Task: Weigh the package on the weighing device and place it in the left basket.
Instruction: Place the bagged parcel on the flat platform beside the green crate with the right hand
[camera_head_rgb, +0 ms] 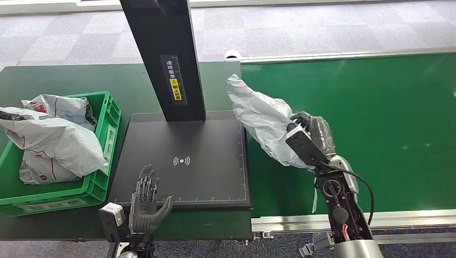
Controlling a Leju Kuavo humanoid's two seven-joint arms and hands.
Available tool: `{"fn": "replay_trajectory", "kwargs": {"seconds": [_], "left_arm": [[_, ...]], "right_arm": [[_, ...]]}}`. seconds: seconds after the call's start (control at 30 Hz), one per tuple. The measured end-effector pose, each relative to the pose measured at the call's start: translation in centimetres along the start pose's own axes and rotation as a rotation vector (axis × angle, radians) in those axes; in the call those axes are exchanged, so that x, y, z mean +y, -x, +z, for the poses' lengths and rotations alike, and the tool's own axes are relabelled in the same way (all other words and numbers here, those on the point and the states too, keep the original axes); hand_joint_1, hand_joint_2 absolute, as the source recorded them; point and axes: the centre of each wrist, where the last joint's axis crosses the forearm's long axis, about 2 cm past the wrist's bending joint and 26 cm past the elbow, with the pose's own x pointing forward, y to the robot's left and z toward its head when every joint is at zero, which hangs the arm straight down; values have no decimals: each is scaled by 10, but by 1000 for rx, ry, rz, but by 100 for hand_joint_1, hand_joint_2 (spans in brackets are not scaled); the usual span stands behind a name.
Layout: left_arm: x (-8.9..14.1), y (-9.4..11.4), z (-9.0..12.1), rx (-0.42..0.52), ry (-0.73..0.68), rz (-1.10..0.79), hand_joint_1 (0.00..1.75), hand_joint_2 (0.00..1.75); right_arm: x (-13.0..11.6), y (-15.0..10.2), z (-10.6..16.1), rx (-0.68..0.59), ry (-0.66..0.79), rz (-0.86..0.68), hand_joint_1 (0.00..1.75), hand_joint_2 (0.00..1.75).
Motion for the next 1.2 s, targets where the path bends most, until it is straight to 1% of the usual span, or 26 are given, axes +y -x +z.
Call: {"fn": "replay_trajectory", "kwargs": {"seconds": [0.1,0.2,0.37,0.47,0.6,0.7,0.73,0.83,0.87,1.0,1.1,1.2], "left_arm": [[3,-5,-9,-22,6,-19,0,175],[7,-10,-16,-48,2,-42,0,175],[15,-23,-31,-112,-16,-78,0,175],[18,-28,-35,-130,-25,-86,0,175],[21,-32,-37,-149,-34,-95,0,175],[22,-37,-39,-174,-45,-104,0,175],[23,-39,-39,-182,-50,-108,0,175],[24,-43,-38,-201,-65,-118,0,175],[24,-45,-36,-206,-69,-120,0,175],[28,-50,-32,-222,-89,-154,0,175],[33,-55,-27,-236,-110,-200,0,175],[37,-61,-24,-252,-131,-234,0,175]], "right_arm": [[29,-21,-2,-52,-85,-43,175,175],[53,-47,-8,-114,-163,-87,175,175],[91,-104,-26,-219,-277,-143,175,175],[101,-123,-32,-255,-308,-153,175,175],[108,-134,-34,-281,-339,-163,175,175],[116,-147,-36,-311,-376,-184,175,175],[119,-153,-37,-324,-388,-192,151,175],[125,-167,-41,-355,-413,-212,21,175],[126,-171,-43,-357,-420,-215,0,175],[131,-176,-46,-335,-430,-226,0,0],[131,-170,-46,-320,-407,-256,0,0],[124,-159,-47,-301,-356,-276,0,0]]}}
